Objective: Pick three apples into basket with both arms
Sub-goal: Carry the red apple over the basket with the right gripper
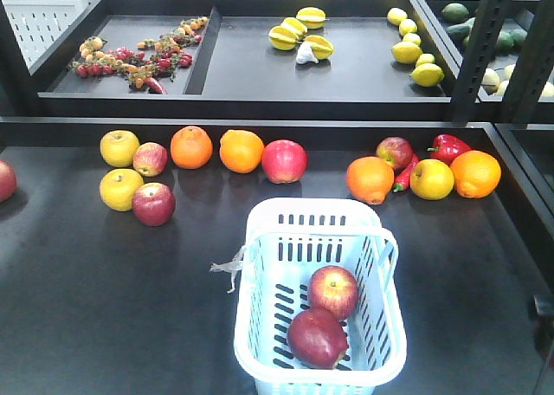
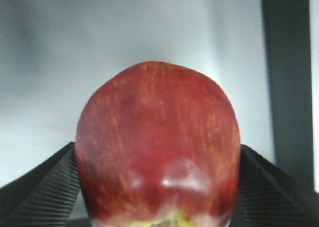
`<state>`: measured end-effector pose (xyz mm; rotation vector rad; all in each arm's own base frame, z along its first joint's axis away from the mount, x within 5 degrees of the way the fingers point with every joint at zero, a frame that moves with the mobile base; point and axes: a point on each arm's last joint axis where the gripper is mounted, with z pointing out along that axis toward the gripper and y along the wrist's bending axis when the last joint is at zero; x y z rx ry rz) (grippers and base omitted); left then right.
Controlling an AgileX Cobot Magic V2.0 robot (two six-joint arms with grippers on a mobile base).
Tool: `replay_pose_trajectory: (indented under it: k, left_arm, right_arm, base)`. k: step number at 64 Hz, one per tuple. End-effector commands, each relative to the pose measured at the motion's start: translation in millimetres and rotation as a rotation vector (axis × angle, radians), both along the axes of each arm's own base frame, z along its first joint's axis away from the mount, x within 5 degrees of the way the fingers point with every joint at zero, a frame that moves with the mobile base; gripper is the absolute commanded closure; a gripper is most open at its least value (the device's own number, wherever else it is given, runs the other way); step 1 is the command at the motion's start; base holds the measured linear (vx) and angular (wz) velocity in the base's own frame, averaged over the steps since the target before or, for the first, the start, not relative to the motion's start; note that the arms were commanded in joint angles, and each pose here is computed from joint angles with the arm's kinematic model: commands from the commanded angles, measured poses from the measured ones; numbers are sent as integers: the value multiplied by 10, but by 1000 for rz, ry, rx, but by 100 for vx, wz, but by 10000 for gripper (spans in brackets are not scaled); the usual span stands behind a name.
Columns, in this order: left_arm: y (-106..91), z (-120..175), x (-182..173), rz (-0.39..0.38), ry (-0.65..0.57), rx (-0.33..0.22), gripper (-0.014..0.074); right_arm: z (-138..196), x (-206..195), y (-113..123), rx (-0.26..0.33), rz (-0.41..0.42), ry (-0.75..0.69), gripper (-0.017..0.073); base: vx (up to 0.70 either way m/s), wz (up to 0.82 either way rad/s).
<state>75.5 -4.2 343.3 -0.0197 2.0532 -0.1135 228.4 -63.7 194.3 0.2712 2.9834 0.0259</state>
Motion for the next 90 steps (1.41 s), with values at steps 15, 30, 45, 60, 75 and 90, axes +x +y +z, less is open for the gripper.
replay_pose_trajectory:
  k: [15,30,45,60,75,90]
  left_arm:
    - [-11,108,25,-10,-68,-9,25]
    - [-11,108,25,-10,-68,-9,25]
    - [-11,108,25,-10,-68,-9,25]
    - [-11,108,25,-10,-68,-9,25]
    - [-11,108,25,-10,-68,-9,25]
    - [-11,108,25,-10,-68,-9,25]
  right_arm:
    - [735,-308,766,35,323,-269,246]
    - [991,-536,1302,224,481,-433,246]
    - [958,-467,1773,305,616,-537,246]
    - [665,-265,2162,301,679,-546,228]
    - [383,-107,2261,273,662,-485,84]
    - [387,-81,2268,272,654,-510,-94]
  base:
    - [0,0]
    - [0,0]
    - [0,0]
    - [0,0]
    - [0,0]
    - [0,0]
